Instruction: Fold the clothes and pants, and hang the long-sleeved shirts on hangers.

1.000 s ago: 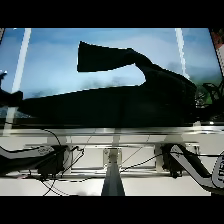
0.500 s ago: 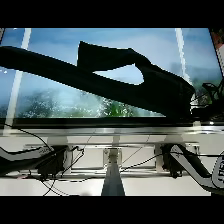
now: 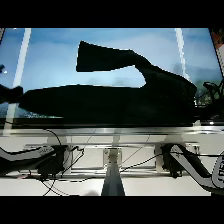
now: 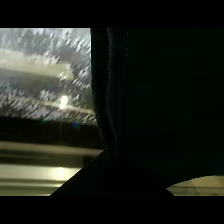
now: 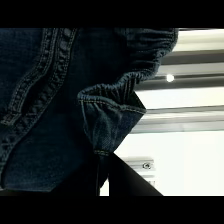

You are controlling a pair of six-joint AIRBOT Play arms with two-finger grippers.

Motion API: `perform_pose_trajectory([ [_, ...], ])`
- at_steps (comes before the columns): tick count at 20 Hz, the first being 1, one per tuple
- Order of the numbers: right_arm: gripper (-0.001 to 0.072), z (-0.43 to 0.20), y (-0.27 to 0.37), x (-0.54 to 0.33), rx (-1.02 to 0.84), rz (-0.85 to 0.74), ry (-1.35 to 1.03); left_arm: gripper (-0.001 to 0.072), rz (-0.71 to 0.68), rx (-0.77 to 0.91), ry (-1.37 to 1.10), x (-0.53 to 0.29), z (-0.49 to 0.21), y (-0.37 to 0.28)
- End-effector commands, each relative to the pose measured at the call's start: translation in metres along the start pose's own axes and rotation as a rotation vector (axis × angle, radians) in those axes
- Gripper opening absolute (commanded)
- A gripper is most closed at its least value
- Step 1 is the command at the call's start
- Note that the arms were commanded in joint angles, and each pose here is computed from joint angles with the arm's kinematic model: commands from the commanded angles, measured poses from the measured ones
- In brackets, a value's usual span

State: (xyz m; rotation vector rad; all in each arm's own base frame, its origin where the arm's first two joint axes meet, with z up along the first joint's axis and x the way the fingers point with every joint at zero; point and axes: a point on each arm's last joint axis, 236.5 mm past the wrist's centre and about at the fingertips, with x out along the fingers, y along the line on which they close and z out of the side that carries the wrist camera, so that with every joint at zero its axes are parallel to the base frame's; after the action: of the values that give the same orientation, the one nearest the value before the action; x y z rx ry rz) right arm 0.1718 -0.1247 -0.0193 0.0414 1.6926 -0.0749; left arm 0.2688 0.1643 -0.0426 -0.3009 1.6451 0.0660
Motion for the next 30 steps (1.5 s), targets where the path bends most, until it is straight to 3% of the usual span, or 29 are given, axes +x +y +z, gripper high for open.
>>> perform_pose_trajectory([
  [1,0.0045,0.002,0.000,0.000,0.001,-0.002,-0.010,0.0024,0.104,-0.034,0.208,0.031,-0.063,0.037],
  [5,0.0046,0.005,-0.002,0.000,0.001,-0.008,-0.024,0.0026,0.093,-0.119,0.202,0.030,-0.071,0.051],
  [6,0.0075,0.006,-0.002,0.000,0.002,-0.007,-0.024,0.0164,0.093,-0.125,0.197,0.030,-0.071,0.053],
  [7,0.0227,0.008,-0.002,0.000,0.002,-0.009,-0.033,0.0542,0.090,-0.129,0.182,0.031,-0.068,0.054],
  [8,0.0407,0.010,-0.003,0.000,0.004,-0.014,-0.045,0.0688,0.080,-0.137,0.154,0.032,-0.062,0.053],
  [9,0.0522,0.014,-0.005,0.000,0.010,-0.022,-0.061,0.0695,0.062,-0.140,0.125,0.033,-0.055,0.049],
  [10,0.0554,0.021,-0.009,-0.001,0.028,-0.035,-0.089,0.0694,0.044,-0.142,0.098,0.034,-0.048,0.044],
  [13,0.0554,0.057,-0.024,-0.008,0.135,-0.088,-0.253,0.0694,-0.037,-0.150,0.002,0.033,-0.021,0.023],
  [17,0.0553,0.102,-0.032,-0.025,0.212,-0.092,-0.459,0.0692,-0.408,-0.128,-0.274,-0.008,0.056,-0.069],
  [19,0.0553,0.120,-0.053,-0.035,0.373,-0.115,-0.568,0.0692,-0.526,-0.076,-0.398,-0.031,0.089,-0.112],
  [23,0.0547,0.129,-0.088,-0.024,0.624,-0.052,-0.631,0.0690,-0.483,0.033,-0.461,-0.022,0.119,-0.180],
  [27,0.0546,0.126,-0.095,-0.009,0.671,-0.027,-0.602,0.0690,-0.458,0.016,-0.540,0.002,0.157,-0.244],
  [30,0.0546,0.134,-0.102,-0.015,0.671,-0.044,-0.651,0.0635,-0.477,-0.020,-0.493,0.030,0.178,-0.273],
])
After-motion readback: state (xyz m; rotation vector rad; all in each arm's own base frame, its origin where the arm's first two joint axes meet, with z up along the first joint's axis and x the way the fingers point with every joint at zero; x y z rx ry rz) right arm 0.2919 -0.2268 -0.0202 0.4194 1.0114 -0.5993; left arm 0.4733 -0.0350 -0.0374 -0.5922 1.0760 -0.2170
